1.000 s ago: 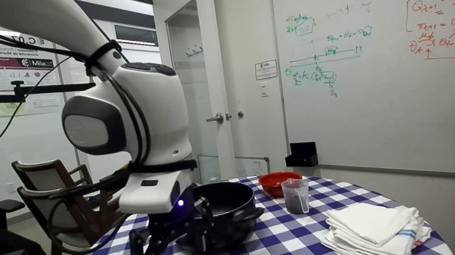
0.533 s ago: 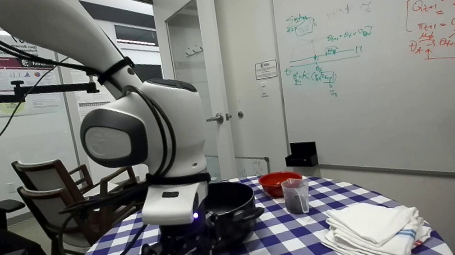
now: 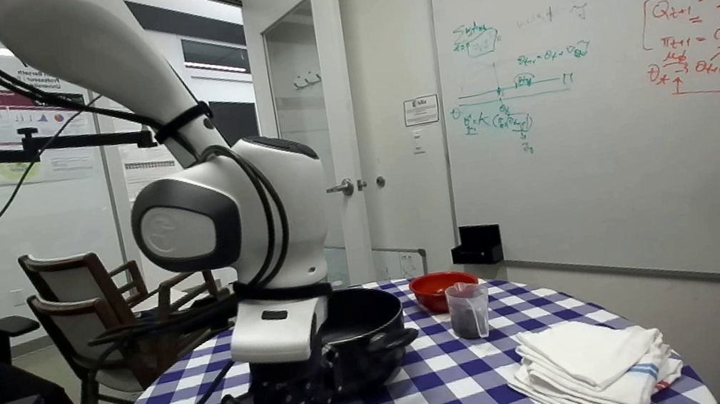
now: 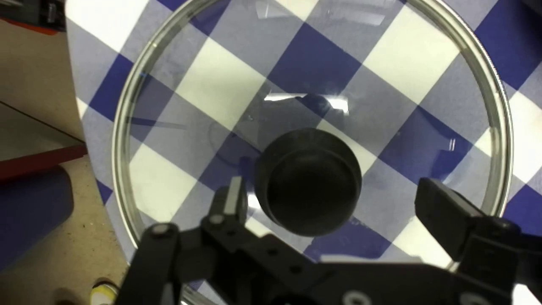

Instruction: Put the lid on the pot

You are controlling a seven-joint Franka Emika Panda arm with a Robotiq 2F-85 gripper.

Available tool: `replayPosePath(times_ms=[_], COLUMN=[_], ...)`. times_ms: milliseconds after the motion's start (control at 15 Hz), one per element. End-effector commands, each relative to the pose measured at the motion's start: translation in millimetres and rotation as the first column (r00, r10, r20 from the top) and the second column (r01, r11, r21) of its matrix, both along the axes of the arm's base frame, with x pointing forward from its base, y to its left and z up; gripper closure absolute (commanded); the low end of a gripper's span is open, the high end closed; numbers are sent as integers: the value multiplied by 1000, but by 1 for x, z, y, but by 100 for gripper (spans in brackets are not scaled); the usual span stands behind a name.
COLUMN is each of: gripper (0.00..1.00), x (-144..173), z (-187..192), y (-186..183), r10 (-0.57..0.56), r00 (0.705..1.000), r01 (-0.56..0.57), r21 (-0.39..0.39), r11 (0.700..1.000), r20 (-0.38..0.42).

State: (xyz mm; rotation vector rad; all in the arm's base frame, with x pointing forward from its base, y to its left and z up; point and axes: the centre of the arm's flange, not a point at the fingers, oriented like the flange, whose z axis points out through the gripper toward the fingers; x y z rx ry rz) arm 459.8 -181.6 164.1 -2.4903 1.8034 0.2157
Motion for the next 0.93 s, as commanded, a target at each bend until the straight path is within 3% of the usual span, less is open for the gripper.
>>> replayPosePath(times_ms=[0, 67, 200, 533, 600, 867], gripper=[0, 1, 27, 63, 69, 75], x=[6, 5, 3, 1, 2, 4], z=[-1, -2, -5, -7, -5, 0], y=[3, 4, 4, 0, 0, -2], r10=[36, 42, 49, 38, 41, 43], r00=[999, 998, 997, 997, 997, 997], r01=[-36, -41, -48, -38, -41, -43], r21=[4, 4, 5, 3, 4, 4], r11=[999, 999, 999, 999, 999, 999], r20=[-34, -47, -67, -70, -68, -58])
